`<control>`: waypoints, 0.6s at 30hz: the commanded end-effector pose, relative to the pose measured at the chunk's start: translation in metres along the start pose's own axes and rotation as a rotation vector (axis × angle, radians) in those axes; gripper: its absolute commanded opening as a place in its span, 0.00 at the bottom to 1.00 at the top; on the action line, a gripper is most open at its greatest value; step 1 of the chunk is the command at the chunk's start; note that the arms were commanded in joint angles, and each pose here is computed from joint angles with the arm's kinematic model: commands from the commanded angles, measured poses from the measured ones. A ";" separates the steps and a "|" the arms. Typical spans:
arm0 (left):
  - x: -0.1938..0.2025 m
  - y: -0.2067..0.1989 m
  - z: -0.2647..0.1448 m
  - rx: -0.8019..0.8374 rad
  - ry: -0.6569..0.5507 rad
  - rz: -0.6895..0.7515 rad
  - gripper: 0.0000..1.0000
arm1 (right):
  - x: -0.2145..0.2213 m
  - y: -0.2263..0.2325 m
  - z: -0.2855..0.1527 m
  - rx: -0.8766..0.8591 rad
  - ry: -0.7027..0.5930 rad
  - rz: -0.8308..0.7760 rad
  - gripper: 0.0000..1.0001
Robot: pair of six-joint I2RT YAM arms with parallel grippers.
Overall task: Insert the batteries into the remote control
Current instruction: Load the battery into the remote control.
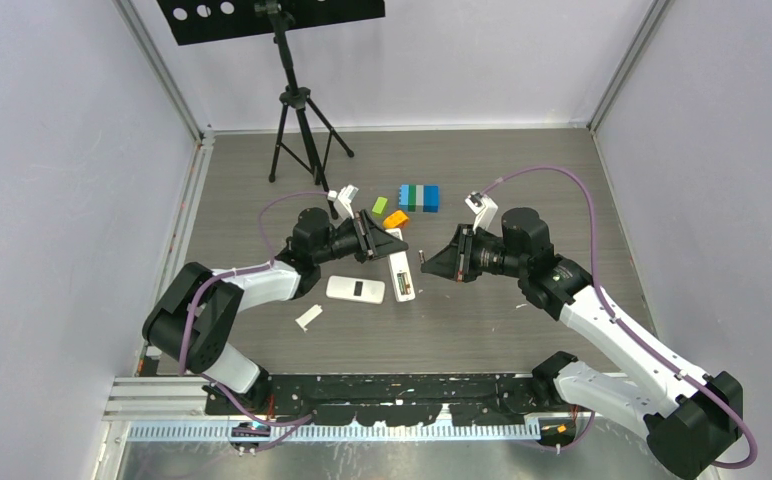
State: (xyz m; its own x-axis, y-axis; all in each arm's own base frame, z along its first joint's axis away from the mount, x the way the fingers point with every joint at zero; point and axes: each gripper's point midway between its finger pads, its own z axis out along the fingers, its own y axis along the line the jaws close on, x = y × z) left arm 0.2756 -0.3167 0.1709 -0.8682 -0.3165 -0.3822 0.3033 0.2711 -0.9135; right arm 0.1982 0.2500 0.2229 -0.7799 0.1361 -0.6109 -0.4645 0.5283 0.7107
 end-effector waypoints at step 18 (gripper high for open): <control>-0.011 -0.015 0.006 0.033 -0.034 0.003 0.00 | -0.009 -0.008 0.008 0.106 -0.004 -0.022 0.06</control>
State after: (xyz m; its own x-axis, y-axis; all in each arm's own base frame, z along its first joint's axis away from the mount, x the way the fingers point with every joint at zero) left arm 0.2767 -0.3178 0.1708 -0.8667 -0.3283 -0.3756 0.2930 0.2743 -0.9159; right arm 0.2078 0.2393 0.1979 -0.8066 0.1476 -0.5724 -0.3631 0.6404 0.6768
